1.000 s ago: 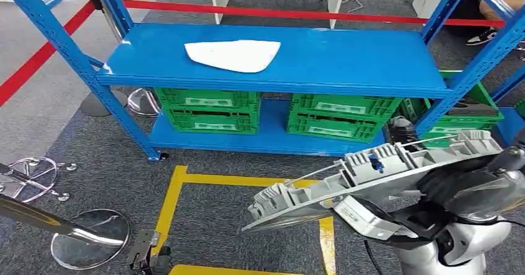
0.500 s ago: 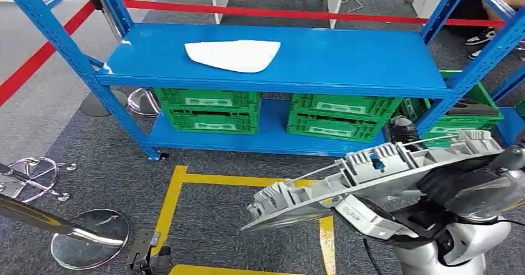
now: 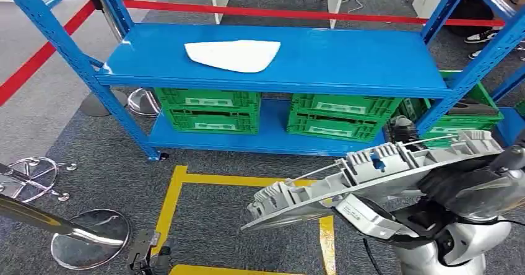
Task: Take the parts from the cabinet and place them on the table.
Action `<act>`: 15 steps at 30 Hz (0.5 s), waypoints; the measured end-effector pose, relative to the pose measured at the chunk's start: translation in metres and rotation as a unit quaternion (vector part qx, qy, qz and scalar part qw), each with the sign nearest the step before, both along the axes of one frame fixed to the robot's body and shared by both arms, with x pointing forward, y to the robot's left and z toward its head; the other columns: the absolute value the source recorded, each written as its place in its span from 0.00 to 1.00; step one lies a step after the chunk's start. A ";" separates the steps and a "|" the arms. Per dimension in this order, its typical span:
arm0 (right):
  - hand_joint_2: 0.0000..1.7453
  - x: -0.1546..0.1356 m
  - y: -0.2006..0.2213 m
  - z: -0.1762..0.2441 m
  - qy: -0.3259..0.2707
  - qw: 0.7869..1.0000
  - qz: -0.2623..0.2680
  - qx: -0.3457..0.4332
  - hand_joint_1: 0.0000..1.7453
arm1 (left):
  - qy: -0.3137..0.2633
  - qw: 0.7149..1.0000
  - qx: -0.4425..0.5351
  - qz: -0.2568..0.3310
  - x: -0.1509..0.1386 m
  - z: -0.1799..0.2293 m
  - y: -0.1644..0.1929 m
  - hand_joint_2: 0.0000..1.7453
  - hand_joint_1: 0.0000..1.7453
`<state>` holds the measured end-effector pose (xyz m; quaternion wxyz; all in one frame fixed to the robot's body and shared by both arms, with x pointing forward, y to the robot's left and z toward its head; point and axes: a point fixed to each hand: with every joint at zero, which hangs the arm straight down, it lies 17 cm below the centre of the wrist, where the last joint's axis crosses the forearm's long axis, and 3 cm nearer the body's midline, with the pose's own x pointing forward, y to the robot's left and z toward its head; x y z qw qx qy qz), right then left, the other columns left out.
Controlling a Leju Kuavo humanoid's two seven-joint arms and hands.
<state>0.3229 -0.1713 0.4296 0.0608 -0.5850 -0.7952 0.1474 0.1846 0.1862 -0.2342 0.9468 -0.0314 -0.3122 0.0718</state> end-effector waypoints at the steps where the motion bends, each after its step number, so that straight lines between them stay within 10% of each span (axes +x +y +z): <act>1: 1.00 0.000 0.000 0.000 0.000 1.000 0.000 0.000 0.00 | -0.001 1.000 0.000 0.000 0.000 0.000 0.000 0.00 0.00; 15: 1.00 0.000 0.000 -0.002 0.003 1.000 0.000 0.000 0.00 | 0.003 1.000 0.004 0.002 0.000 -0.001 0.002 0.00 0.00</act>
